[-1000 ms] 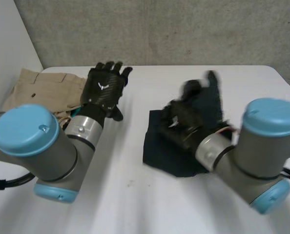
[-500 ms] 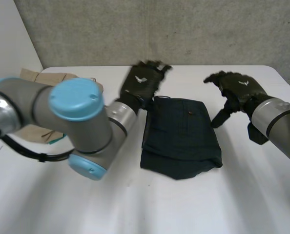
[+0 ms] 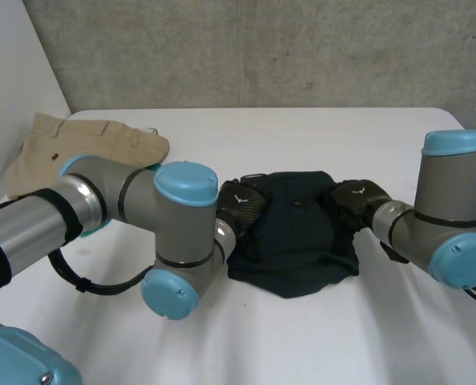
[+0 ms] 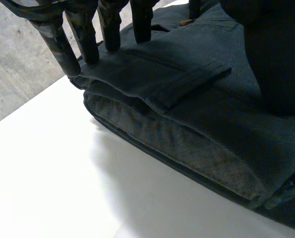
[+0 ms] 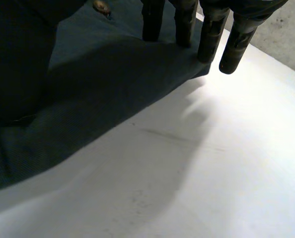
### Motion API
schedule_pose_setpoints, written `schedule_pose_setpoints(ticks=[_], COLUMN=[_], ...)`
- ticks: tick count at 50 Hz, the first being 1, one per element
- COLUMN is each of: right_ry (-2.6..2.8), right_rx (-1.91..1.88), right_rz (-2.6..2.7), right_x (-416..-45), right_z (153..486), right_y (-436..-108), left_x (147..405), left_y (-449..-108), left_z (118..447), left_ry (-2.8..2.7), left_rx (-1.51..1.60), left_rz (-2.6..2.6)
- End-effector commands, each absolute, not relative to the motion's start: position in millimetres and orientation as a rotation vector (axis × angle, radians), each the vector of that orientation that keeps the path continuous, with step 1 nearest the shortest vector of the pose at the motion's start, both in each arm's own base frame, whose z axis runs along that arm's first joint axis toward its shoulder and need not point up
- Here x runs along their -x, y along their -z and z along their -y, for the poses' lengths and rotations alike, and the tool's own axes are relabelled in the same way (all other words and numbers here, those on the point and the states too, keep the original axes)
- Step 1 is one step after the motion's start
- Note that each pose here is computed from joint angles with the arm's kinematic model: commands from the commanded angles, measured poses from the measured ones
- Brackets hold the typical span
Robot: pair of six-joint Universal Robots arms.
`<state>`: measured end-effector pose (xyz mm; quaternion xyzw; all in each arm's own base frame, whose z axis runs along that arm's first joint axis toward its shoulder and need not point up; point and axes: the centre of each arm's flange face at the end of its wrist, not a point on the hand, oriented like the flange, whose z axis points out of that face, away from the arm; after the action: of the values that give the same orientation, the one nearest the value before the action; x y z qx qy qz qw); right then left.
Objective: Fold the laundry.
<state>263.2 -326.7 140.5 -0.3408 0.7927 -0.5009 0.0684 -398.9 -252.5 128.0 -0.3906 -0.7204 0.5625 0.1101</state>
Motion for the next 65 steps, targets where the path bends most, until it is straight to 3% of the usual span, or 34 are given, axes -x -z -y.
schedule_pose_setpoints(ticks=[1, 10, 17, 23, 44, 65], right_ry=[1.655, 1.746, 1.539, 1.425, 1.383, 1.435], right_rx=[0.994, 0.53, 0.246, 0.229, 0.212, 0.267], right_rz=[-2.355, -2.325, -2.394, -2.379, -2.332, -2.27], right_x=[-259, -238, -217, -219, -244, -267], right_z=[325, 300, 275, 261, 282, 310], right_y=[-176, -206, -182, -161, -119, -109], left_x=[399, 379, 353, 347, 347, 342], left_y=[-176, -250, -283, -283, -293, -288], left_z=[251, 243, 221, 209, 203, 208], left_ry=[-1.756, -1.83, -1.654, -1.517, -1.511, -1.504], left_rx=[1.105, 1.066, 1.077, 1.108, 1.116, 1.105], left_rz=[2.018, 1.844, 1.777, 1.742, 1.696, 1.724])
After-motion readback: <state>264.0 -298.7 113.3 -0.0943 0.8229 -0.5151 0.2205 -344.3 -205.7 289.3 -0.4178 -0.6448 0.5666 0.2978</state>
